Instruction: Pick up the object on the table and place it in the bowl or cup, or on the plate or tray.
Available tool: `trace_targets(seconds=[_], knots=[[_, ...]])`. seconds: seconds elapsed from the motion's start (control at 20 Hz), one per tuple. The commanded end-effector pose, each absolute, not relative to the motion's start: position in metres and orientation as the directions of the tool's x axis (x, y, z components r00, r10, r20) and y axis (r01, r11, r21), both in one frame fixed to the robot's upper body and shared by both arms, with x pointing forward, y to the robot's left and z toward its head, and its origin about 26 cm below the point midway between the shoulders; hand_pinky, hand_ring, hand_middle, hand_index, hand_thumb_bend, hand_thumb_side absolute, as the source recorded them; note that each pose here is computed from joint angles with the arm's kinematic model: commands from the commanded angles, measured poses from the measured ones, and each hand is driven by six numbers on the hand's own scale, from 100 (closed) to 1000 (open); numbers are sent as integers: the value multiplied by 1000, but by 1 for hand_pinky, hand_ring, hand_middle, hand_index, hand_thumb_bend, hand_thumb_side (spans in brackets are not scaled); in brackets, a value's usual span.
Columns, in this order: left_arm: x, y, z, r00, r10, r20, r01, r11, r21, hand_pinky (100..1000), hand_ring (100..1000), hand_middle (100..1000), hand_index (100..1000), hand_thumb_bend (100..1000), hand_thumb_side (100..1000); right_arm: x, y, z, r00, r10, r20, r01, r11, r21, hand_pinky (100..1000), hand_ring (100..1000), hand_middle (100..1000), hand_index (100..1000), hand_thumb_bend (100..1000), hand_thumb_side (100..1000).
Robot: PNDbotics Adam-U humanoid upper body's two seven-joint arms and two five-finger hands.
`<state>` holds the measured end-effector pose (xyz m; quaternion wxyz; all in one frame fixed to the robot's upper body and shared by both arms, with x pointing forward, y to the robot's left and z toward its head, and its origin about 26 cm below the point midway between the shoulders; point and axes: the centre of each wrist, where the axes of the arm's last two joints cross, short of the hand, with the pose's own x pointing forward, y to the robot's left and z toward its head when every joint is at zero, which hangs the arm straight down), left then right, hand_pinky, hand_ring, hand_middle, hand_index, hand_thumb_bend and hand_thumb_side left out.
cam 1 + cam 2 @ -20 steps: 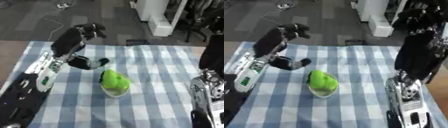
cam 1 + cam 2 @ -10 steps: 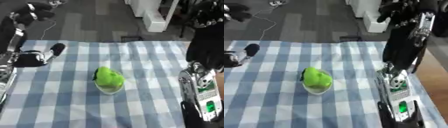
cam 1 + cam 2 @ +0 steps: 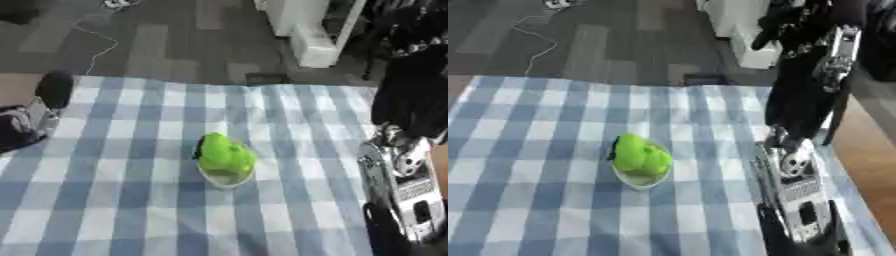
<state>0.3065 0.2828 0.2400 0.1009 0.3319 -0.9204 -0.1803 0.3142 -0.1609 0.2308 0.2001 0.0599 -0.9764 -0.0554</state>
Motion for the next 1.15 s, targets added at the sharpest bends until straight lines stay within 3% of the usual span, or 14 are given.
trace_targets(seconds=[0.05,0.2,0.7,1.15], knots=[[303,282,245,-758,-648,73,-579,720,382,559,621,698,768,405,764,314,-161,236,-916,-140,377,-109,989,102,294,451,629,788,100,856],[303,279,244,-769,-633,93,-553,731,399,552,619,706,783,413,776,317,-160,233,-901,-136,411,-126,991,51,288,460,654,808,100,833],[303,274,244,-847,-464,260,-316,833,455,501,585,701,807,409,781,318,-156,232,-887,-69,458,-198,950,-241,257,456,648,792,100,877],[303,275,242,-851,-450,270,-303,841,448,504,586,702,808,415,778,317,-157,234,-888,-55,456,-194,945,-263,258,457,650,796,100,880]])
